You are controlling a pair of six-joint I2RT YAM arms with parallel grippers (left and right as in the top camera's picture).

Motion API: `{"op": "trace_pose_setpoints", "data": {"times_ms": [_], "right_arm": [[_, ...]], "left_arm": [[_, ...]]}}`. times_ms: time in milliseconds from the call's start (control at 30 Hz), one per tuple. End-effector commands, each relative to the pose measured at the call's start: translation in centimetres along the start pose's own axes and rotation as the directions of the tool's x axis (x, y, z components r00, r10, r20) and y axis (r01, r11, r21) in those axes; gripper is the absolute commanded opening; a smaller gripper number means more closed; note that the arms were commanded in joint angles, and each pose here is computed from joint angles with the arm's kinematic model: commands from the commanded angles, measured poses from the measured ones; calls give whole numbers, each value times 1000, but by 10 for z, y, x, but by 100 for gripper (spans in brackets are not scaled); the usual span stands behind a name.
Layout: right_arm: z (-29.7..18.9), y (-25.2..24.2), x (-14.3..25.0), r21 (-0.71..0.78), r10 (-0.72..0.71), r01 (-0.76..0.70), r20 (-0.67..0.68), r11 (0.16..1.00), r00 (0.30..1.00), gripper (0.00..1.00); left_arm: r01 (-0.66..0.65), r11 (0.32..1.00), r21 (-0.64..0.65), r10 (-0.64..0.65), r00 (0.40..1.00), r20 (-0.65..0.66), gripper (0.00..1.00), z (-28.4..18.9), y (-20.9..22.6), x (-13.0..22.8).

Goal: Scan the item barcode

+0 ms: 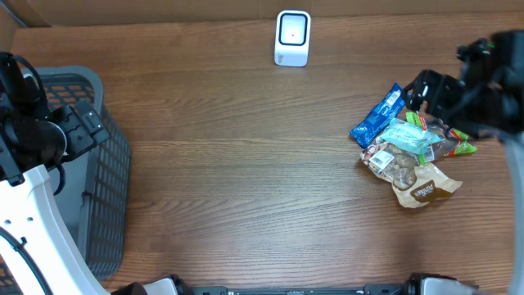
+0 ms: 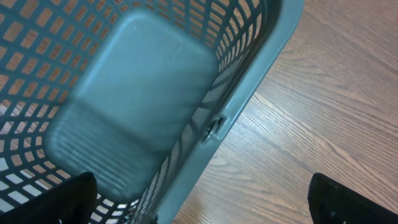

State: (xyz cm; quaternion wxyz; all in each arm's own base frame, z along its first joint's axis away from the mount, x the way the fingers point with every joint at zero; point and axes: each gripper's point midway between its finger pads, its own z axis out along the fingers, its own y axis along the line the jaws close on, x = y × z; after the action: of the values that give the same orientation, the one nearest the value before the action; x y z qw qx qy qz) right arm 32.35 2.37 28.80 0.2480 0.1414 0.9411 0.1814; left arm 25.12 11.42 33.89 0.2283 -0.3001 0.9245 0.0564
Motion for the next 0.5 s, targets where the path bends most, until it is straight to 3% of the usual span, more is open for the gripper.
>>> {"op": "trace_pose_setpoints", "data": {"times_ms": [0,133,300,467], "right_arm": [[-70,39,31,-166,-23,38,88,985,996,100],[-117,48,59,-196,-59,100,201,976,978,100],[-139,25,87,-30,-220,236,263,971,939,100],[-151,14,76,74,-272,264,403,962,874,100]], "left_arm": [[-4,1000,5,4,1000,11,100,-3,0,0],[-4,1000,5,4,1000,11,100,-3,0,0],[-4,1000,5,4,1000,11,100,-3,0,0],[-4,1000,5,4,1000,11,100,-3,0,0]]}}
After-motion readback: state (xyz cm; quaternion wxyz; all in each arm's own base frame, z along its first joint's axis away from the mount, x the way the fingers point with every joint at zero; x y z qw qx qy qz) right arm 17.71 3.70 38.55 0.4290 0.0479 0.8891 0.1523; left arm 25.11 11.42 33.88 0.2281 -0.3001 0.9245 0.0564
